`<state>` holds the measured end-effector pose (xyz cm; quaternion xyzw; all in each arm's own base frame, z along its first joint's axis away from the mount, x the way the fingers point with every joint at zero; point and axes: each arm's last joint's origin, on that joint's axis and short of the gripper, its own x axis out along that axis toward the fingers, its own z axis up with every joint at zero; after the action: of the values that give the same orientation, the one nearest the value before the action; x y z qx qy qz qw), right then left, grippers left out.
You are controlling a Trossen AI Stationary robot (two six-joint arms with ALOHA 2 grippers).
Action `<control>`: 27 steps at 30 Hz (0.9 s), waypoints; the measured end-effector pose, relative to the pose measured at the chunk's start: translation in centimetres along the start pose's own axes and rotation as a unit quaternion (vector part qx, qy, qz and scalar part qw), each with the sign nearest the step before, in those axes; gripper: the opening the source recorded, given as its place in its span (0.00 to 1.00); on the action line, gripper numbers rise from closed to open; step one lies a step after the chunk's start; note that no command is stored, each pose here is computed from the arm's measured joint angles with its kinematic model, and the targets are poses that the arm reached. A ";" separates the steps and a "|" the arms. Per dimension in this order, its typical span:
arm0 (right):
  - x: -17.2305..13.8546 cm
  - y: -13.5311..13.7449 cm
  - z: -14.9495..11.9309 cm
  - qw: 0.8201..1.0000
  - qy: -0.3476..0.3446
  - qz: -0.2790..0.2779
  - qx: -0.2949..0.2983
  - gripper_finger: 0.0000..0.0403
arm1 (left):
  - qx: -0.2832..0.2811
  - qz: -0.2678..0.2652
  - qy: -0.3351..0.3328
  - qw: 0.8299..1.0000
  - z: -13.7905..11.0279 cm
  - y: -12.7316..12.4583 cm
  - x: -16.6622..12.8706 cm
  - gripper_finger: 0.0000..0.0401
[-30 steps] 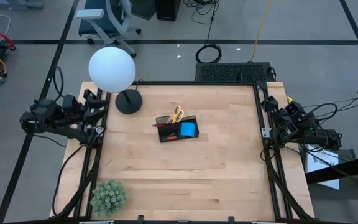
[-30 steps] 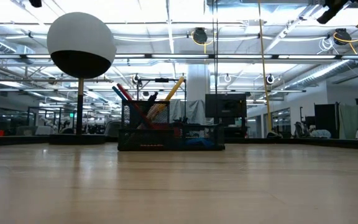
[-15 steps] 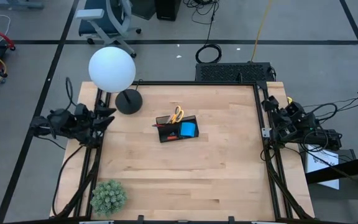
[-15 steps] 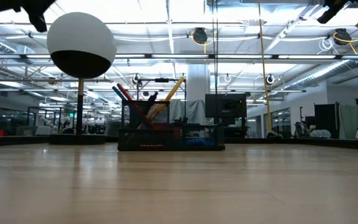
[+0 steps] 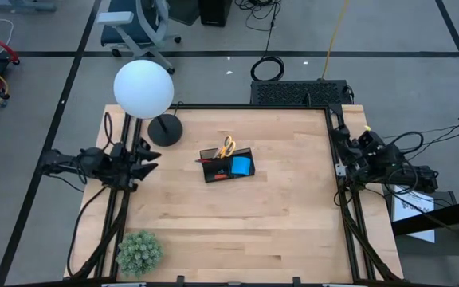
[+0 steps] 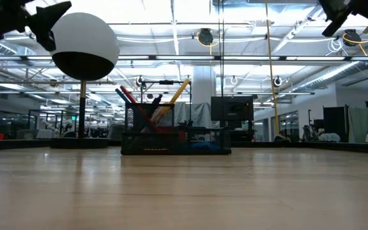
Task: Pick and place office supplies into organizer
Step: Return to Home Position
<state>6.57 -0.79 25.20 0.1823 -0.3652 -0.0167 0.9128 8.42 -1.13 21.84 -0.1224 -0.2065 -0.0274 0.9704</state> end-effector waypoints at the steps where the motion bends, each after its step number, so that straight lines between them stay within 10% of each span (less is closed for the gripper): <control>1: -0.1 -0.1 -0.2 1.000 -0.005 0.002 0.000 0.63 | -0.004 -0.001 -0.008 1.000 -0.3 0.1 -0.1 0.42; 8: -1.1 -0.2 0.1 0.995 -0.097 0.030 0.022 0.63 | -0.010 -0.003 -0.018 1.000 -0.9 0.2 -0.2 0.42; 27: -1.1 -1.6 -3.6 0.992 0.095 -0.041 -0.068 0.63 | -0.003 0.029 0.125 0.992 -3.7 0.7 -0.5 0.42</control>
<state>8.39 -0.97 21.52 0.1352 -0.2671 -0.0618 0.9521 9.49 -1.33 18.19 -0.1268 -0.0795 -0.0155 0.9886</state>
